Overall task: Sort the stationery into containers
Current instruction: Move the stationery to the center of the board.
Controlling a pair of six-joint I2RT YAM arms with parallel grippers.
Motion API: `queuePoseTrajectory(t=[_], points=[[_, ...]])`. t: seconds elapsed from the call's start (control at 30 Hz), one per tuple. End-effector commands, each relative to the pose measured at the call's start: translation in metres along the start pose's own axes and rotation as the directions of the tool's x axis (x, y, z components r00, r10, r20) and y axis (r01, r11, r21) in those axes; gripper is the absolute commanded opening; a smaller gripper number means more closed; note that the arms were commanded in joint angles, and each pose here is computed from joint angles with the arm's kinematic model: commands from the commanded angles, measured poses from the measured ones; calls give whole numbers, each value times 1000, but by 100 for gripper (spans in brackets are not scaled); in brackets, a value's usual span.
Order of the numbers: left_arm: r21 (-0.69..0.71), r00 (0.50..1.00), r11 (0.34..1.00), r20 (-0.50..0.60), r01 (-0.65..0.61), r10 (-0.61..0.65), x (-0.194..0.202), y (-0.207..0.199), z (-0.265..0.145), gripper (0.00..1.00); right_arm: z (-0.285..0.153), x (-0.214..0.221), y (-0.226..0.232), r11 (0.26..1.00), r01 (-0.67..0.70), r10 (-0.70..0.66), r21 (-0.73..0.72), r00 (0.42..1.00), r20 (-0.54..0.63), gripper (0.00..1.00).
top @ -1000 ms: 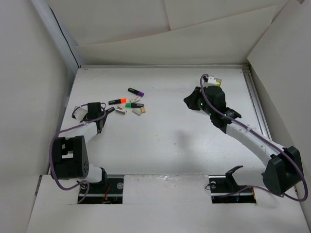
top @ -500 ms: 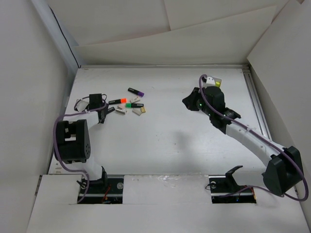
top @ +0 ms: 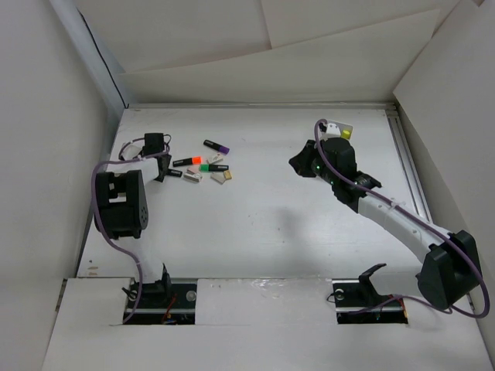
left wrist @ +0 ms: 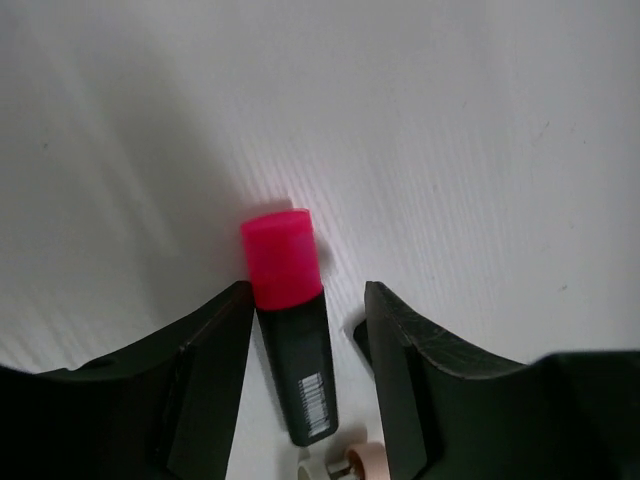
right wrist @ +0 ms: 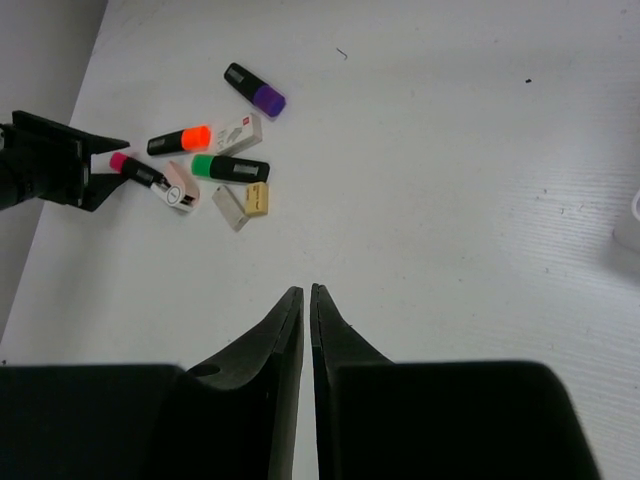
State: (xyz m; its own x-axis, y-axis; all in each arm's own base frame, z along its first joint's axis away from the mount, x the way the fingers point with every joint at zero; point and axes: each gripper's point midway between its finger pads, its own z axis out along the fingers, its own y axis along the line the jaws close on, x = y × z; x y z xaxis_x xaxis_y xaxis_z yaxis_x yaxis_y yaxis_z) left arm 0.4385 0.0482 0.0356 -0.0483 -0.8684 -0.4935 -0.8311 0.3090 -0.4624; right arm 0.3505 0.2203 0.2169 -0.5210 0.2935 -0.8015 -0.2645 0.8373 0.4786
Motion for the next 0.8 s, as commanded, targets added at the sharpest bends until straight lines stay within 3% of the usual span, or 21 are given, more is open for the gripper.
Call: queuePoseTrajectory(t=[0.0,0.1,0.2,0.3,0.57,0.77], points=[[-103,994,989,21,-102,104,-11,7,11,45,-1,-12,13,999,21,-19,-45,999,31,13],[-126,988,980,-10,-155,155,-8,1,19,36,-1,-12,15,998,21,-19,-53,999,27,17],[-156,981,969,-45,-193,188,-2,5,26,36,-1,-12,15,998,21,-19,-53,999,27,23],[-164,976,963,-54,-215,209,-3,2,27,23,-4,-16,15,998,18,-16,-60,999,35,30],[-153,964,953,-78,-263,253,0,-1,30,34,-15,-26,18,997,19,-13,-80,998,66,38],[-175,952,937,-103,-304,289,2,5,31,35,-21,-31,22,996,21,-13,-89,996,83,39]])
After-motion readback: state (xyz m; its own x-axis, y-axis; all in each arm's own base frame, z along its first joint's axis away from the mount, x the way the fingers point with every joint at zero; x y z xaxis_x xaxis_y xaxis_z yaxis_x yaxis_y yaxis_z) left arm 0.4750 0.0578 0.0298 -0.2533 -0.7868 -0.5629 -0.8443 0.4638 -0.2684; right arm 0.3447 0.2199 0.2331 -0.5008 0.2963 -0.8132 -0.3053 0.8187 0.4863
